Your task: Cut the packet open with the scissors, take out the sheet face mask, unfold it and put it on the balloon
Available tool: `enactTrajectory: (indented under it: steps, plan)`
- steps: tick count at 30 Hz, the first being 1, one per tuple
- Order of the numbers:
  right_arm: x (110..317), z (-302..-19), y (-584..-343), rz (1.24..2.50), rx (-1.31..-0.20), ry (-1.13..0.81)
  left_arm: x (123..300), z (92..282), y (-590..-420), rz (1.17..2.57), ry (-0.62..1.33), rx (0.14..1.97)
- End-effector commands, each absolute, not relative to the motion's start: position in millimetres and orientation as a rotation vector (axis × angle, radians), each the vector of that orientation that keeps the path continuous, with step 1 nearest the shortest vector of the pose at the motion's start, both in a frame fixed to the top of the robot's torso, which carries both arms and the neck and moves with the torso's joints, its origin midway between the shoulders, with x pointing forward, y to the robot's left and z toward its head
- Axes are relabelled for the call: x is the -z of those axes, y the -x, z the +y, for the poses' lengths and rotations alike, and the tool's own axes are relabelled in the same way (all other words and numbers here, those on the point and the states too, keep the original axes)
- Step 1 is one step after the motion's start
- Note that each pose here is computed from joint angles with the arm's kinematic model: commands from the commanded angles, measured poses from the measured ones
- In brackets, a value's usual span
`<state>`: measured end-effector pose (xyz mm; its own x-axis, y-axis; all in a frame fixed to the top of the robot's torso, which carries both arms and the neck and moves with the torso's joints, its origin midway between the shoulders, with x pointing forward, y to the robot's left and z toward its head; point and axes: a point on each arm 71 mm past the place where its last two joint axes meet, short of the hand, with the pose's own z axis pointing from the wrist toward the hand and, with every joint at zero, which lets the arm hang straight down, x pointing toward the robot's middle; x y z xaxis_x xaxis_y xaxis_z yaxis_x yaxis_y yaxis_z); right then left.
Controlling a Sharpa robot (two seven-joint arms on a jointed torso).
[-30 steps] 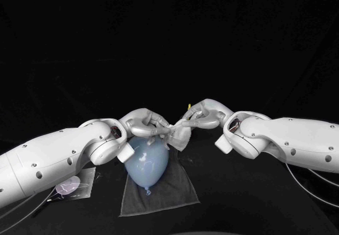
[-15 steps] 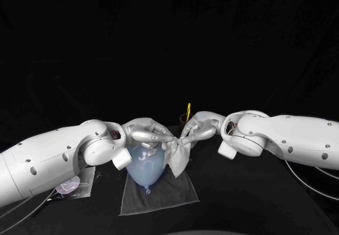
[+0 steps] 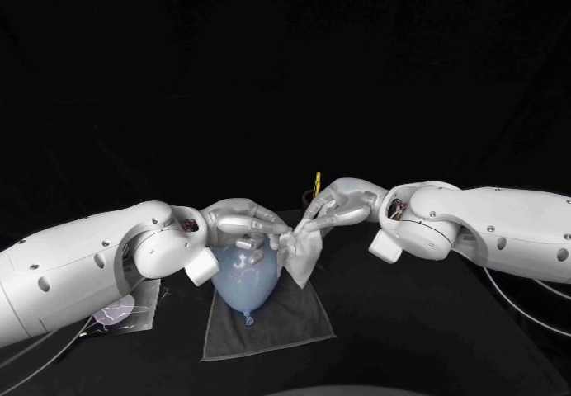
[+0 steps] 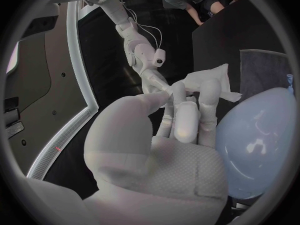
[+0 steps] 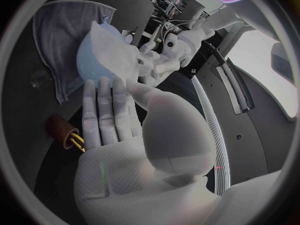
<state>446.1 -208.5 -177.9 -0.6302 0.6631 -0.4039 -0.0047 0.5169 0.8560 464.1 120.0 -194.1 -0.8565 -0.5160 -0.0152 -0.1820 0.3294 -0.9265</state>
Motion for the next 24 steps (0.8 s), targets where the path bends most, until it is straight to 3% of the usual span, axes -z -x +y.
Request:
enactTrajectory:
  steps: [1, 11, 24]
  plan:
    - [163, -206, -448, 1.845, -1.316, -0.596, 192.2, 121.4, -467.0, 2.246, 0.685, 1.535]
    - [150, -202, -453, 1.811, -1.423, -0.577, 191.4, 124.7, -471.5, 2.193, 0.688, 1.514]
    - [147, -202, -465, 1.831, -1.423, -0.563, 183.1, 132.0, -479.4, 2.004, 0.808, 1.626]
